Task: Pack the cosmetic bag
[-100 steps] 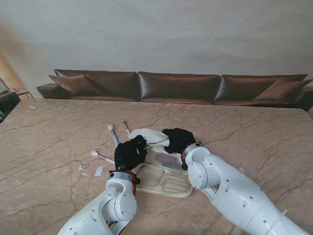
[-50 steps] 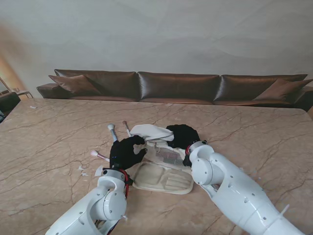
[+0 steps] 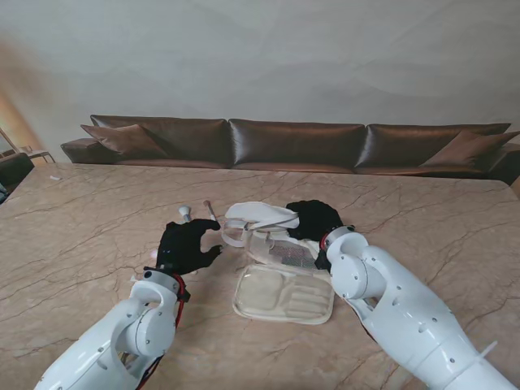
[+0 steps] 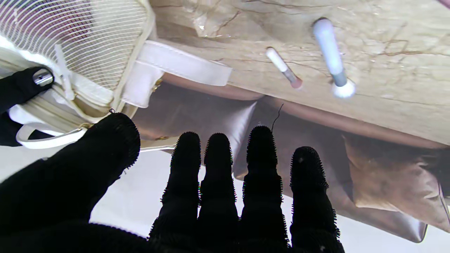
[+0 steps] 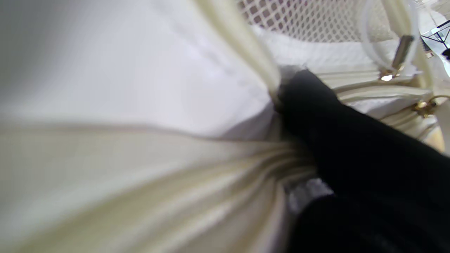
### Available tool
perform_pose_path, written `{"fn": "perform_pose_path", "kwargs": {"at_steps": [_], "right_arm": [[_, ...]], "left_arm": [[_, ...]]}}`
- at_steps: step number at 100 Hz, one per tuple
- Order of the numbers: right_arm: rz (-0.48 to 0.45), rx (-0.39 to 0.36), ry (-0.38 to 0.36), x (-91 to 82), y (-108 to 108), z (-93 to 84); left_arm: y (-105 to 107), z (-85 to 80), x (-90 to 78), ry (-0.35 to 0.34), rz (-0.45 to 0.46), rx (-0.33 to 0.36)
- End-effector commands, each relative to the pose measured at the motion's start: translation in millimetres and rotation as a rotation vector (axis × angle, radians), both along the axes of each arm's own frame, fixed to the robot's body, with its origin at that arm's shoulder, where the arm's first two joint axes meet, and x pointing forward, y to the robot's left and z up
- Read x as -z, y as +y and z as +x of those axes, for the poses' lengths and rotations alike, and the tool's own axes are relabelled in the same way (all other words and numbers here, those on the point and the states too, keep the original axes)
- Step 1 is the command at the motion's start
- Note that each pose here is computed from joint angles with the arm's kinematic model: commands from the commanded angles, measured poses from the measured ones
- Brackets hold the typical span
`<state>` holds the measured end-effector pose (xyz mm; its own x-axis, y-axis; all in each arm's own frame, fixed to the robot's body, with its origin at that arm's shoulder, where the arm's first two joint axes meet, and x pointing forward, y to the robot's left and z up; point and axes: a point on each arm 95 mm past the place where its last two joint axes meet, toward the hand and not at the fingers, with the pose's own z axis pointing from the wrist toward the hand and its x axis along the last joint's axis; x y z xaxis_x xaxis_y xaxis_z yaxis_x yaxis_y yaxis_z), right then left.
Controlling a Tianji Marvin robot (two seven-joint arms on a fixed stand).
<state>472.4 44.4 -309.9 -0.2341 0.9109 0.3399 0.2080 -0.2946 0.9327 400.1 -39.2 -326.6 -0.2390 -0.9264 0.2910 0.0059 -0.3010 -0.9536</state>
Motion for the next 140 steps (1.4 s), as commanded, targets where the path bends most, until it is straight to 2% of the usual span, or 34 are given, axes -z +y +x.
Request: {"fn": "perform_pose_path", "kwargs": {"at_steps": [1,31,46,88,108,140], "right_arm": [[0.007,-0.006,-0.023,-10.8,0,3.3],[0.04,-0.012,-0.016,-19.5,-6,9.0],[0.043,-0.057,-0.007,-20.5,-11,17.2],[0.095,-0.078,-0.088,3.4,-25,34.0],[0.085,-0.089,-0.104,5.0,-26,45.3],[0.086,-0.103,-0.142,1.8,-19,57.7]], "left_arm": [[8,3.0,-0.6,-0.013,0.018,-0.011],[34,9.3,4.7,0.014,0.089,-0.014],[50,8.4,11.0,0.035,0.136,-0.016],[102,11.3,26.7,0.093,0.28,-0.002],[113,10.1,35.5,0.127,0.308,0.014],[120,10.7,47.9,0.133,0.355,0.039]]}}
